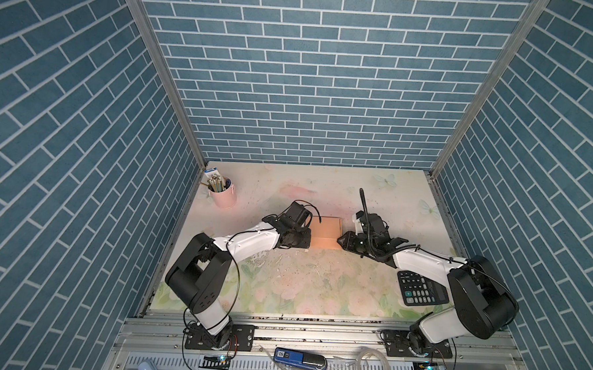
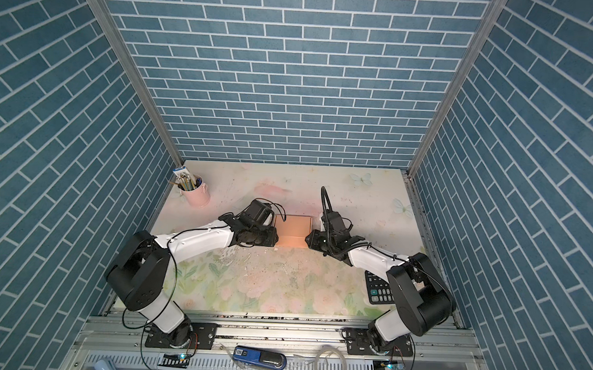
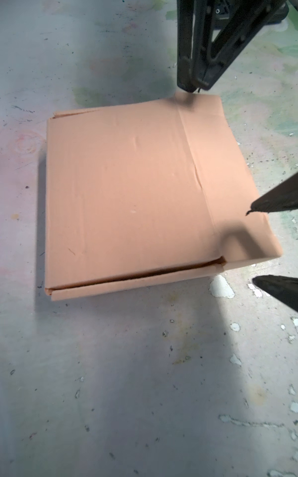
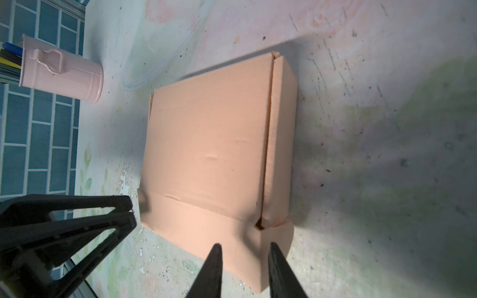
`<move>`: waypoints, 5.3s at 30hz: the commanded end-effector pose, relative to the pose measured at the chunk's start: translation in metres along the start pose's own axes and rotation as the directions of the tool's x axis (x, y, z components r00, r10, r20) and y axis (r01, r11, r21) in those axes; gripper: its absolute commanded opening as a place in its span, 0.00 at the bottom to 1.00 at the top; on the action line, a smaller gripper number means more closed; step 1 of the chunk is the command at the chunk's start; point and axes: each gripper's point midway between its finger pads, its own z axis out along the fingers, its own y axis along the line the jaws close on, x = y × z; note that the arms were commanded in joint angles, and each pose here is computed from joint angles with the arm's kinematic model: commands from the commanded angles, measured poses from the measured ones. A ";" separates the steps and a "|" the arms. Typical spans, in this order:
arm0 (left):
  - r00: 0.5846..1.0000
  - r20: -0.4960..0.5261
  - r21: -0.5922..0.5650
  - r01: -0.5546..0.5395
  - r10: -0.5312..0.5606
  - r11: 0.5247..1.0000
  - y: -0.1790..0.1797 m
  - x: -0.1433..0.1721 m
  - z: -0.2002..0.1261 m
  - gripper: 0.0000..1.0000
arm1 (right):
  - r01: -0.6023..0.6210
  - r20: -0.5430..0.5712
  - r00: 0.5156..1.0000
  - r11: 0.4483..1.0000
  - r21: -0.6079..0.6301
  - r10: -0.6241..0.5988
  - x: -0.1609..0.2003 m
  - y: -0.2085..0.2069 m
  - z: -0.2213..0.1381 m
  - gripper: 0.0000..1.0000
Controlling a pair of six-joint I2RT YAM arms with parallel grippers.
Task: Assemble paper box
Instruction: Fold and tuck the lid into the gap.
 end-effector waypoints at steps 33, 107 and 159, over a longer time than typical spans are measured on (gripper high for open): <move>1.000 -0.016 0.053 0.013 -0.012 0.999 -0.005 0.009 0.013 0.43 | -0.054 0.049 0.997 0.998 -0.022 0.055 0.010 -0.007 0.006 0.39; 1.000 0.006 0.090 0.007 -0.008 0.996 -0.038 0.007 -0.020 0.43 | -0.153 -0.048 0.988 0.984 -0.090 0.149 0.002 0.033 -0.013 0.38; 0.997 -0.075 0.052 -0.027 0.030 0.998 -0.038 0.051 -0.016 0.49 | -0.325 -0.158 0.937 0.943 -0.068 0.312 0.014 0.045 -0.031 0.37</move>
